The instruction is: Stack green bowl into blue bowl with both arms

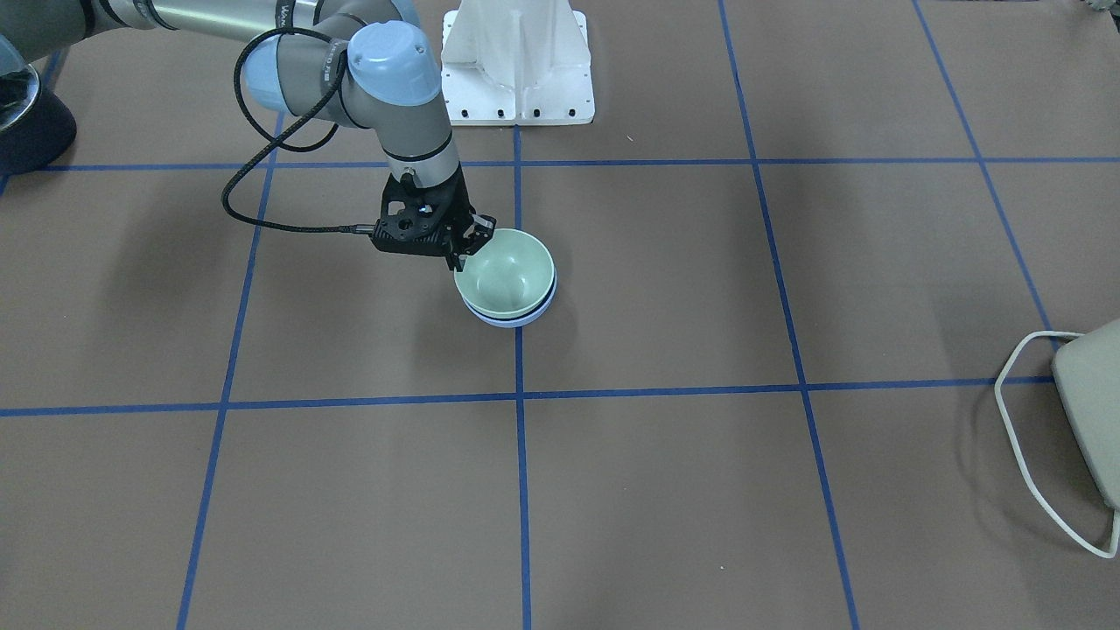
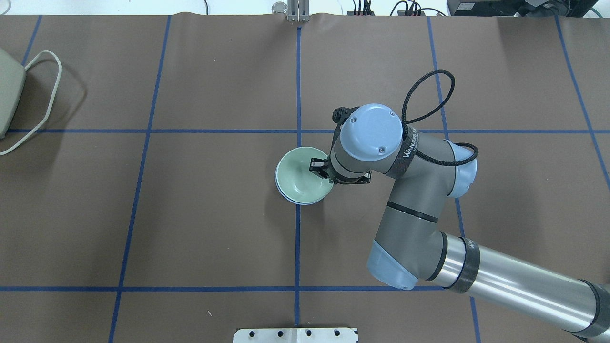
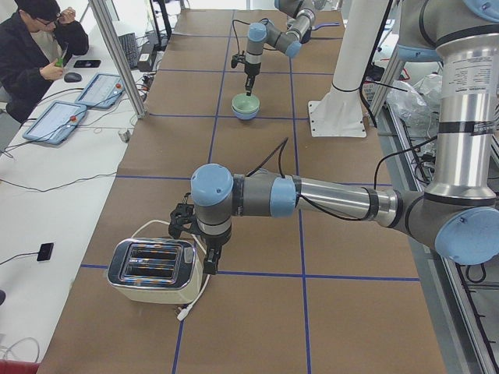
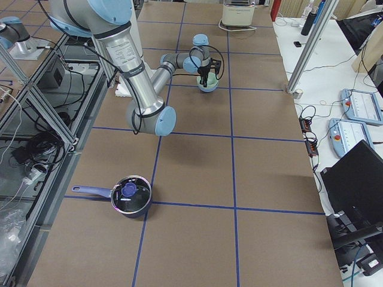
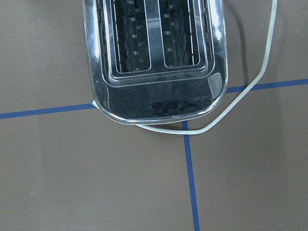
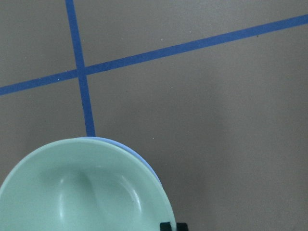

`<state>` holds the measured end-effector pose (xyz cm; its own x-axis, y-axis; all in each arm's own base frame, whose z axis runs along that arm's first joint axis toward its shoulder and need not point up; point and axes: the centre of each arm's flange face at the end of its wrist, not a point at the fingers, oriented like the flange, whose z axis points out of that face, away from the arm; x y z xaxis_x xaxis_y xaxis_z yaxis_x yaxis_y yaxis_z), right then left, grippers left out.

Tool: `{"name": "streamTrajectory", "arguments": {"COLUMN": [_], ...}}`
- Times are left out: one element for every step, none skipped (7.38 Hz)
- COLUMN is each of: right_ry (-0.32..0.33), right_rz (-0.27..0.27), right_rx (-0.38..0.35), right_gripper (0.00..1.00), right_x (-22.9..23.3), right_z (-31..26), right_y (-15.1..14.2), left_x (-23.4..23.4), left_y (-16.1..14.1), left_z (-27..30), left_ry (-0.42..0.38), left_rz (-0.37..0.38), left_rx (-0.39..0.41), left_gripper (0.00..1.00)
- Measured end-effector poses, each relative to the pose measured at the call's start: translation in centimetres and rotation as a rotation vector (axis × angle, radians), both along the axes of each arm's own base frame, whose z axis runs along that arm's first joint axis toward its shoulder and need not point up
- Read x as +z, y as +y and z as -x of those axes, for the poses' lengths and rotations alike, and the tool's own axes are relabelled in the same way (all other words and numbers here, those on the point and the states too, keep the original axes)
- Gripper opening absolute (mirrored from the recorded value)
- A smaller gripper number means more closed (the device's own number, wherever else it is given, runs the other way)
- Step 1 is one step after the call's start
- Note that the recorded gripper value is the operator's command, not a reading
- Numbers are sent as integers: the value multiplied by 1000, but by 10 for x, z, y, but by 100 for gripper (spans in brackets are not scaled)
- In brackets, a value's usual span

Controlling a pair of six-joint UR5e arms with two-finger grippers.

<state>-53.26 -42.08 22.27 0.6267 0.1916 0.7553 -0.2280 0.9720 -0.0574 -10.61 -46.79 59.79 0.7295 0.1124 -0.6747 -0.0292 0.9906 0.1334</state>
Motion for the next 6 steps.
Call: {"name": "streamTrajectory", "arguments": {"right_ry": [0, -1, -3, -3, -2, 2], "right_rz": [-1, -2, -2, -2, -2, -2], "right_rx": [-3, -4, -4, -5, -5, -4], "right_gripper": [0, 0, 0, 0, 0, 0], "right_x": [0, -2, -3, -4, -3, -3], "right_z": [2, 2, 3, 4, 5, 6], "right_y": [1, 1, 1, 1, 1, 0], "left_x": [0, 0, 0, 0, 0, 0], "left_y": [0, 0, 0, 0, 0, 0], "left_z": [0, 0, 0, 0, 0, 0], "left_ry": [0, 0, 1, 1, 1, 1], "left_rz": [-1, 0, 0, 0, 0, 0], "left_rx": [0, 0, 0, 0, 0, 0], "left_gripper": [99, 99, 99, 99, 99, 99]}}
